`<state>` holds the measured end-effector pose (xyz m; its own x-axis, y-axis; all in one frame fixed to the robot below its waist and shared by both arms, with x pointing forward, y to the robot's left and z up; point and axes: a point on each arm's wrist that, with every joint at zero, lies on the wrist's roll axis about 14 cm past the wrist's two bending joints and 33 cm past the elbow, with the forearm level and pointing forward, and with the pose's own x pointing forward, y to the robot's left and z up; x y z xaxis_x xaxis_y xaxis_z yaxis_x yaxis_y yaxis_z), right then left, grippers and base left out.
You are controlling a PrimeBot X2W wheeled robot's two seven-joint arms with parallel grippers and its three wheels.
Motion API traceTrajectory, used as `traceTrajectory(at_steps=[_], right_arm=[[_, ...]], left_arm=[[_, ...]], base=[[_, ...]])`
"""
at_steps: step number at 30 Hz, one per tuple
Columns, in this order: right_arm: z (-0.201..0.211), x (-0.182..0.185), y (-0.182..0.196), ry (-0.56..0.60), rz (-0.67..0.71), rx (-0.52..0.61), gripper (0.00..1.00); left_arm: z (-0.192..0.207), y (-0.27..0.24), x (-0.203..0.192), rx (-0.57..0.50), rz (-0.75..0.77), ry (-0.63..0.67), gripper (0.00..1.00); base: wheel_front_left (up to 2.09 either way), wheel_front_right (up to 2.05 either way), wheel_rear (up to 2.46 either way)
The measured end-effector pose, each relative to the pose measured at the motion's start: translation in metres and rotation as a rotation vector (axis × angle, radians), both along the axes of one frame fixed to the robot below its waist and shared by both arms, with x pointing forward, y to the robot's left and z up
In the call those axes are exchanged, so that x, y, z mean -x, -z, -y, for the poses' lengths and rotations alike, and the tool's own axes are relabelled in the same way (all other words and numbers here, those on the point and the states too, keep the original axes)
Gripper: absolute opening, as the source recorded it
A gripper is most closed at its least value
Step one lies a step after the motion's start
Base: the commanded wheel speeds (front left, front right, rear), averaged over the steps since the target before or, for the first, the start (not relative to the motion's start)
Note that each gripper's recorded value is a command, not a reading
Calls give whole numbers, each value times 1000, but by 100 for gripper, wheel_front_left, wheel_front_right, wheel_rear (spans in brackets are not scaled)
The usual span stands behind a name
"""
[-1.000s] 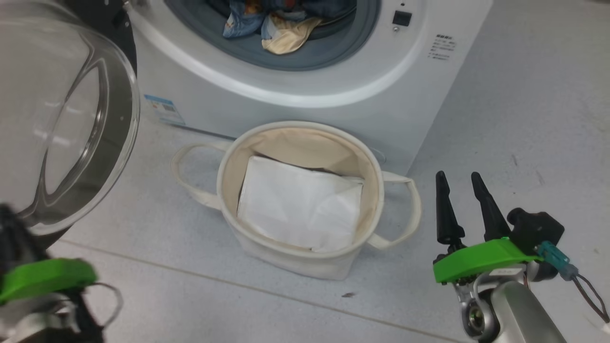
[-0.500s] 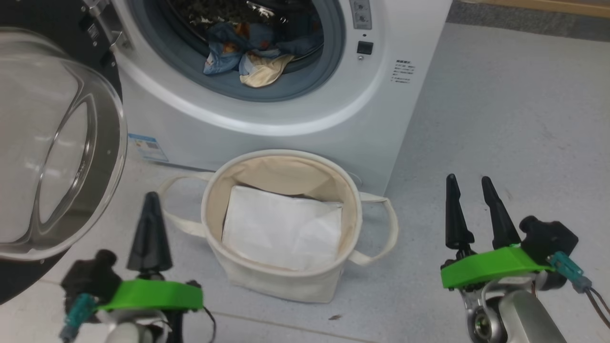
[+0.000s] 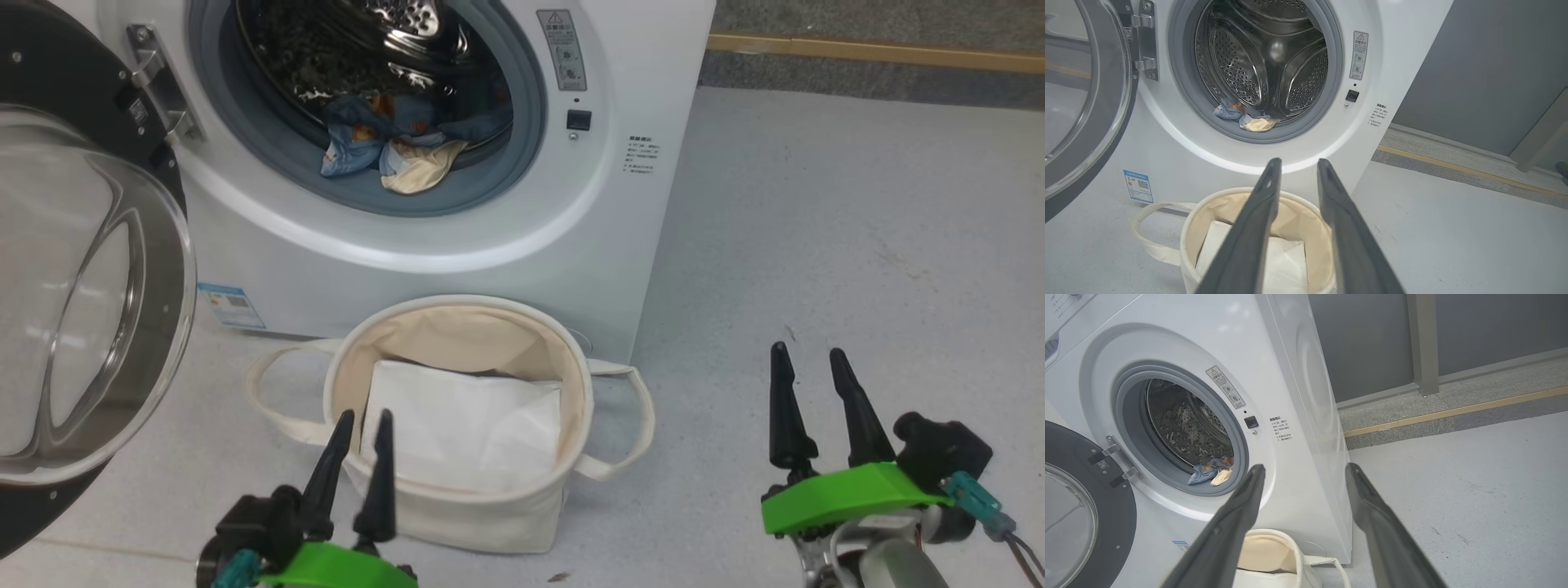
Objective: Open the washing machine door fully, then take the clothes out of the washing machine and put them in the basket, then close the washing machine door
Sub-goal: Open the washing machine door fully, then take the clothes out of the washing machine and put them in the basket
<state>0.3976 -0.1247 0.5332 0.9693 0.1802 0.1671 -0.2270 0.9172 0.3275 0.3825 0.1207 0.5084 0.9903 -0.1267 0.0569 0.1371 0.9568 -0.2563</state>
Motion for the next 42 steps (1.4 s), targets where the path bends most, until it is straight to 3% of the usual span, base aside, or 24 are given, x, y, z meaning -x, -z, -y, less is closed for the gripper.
traceTrajectory(at_steps=[1,5,42], right_arm=[[0,1,0,1,0,0,100],[-2,5,3,-6,-6,20,100],[-1,0,21,-4,-58,38,100]], left_arm=[[2,1,1,-1,-3,7,68],[9,10,6,-17,-24,26,100],[6,36,5,-7,-99,11,100]], base=[[0,0,0],[0,0,0],[12,-7,-5]])
